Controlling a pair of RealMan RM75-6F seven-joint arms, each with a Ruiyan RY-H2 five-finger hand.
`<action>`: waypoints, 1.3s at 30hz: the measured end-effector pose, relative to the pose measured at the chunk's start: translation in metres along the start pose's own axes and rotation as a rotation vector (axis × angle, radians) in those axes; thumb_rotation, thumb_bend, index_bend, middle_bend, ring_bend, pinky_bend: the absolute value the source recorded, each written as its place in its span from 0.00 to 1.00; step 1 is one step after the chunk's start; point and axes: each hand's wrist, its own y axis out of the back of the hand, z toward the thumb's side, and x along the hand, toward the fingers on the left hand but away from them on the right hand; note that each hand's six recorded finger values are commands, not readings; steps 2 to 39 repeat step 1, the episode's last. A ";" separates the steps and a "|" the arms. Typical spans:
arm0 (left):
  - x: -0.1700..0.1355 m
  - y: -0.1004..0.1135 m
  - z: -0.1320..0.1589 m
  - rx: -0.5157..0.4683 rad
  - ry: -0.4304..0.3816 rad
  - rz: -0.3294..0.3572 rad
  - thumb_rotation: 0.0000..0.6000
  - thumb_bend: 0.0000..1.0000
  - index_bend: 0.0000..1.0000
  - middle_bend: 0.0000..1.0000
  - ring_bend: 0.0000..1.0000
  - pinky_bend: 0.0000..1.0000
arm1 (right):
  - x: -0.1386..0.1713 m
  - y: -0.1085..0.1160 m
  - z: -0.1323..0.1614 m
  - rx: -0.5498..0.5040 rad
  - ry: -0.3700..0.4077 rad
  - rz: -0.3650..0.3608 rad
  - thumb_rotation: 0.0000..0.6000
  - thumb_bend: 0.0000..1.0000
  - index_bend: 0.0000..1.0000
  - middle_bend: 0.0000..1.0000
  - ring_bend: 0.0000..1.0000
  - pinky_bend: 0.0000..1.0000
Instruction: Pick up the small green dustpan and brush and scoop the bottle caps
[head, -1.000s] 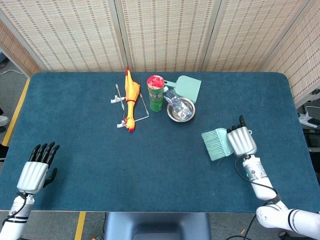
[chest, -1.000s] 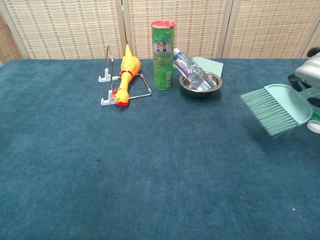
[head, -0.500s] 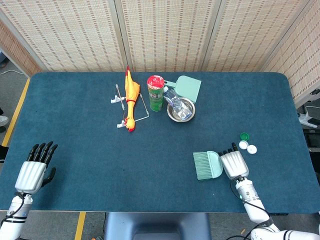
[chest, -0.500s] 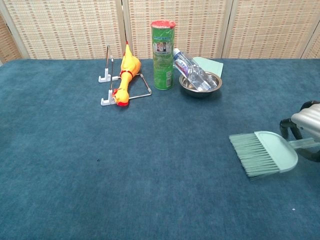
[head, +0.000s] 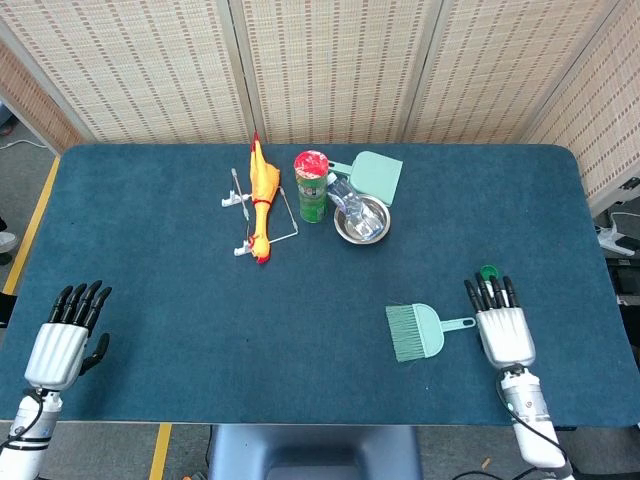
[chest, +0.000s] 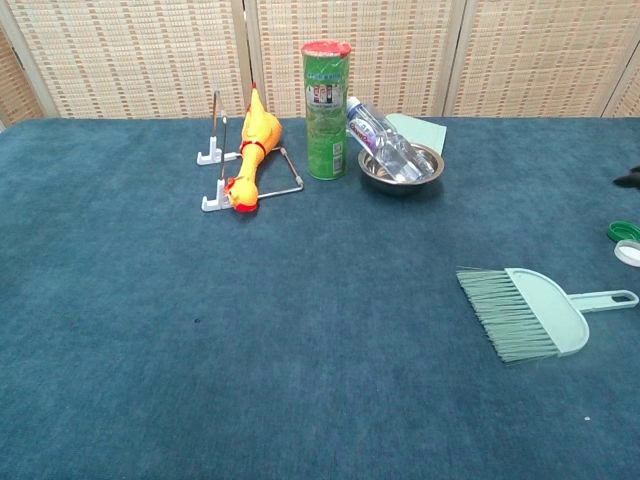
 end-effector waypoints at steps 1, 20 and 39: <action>0.000 0.002 0.001 0.002 -0.006 0.011 1.00 0.46 0.00 0.00 0.00 0.06 | 0.003 0.002 -0.005 -0.021 -0.017 -0.017 1.00 0.17 0.00 0.00 0.00 0.00; 0.000 0.002 0.001 0.002 -0.006 0.011 1.00 0.46 0.00 0.00 0.00 0.06 | 0.003 0.002 -0.005 -0.021 -0.017 -0.017 1.00 0.17 0.00 0.00 0.00 0.00; 0.000 0.002 0.001 0.002 -0.006 0.011 1.00 0.46 0.00 0.00 0.00 0.06 | 0.003 0.002 -0.005 -0.021 -0.017 -0.017 1.00 0.17 0.00 0.00 0.00 0.00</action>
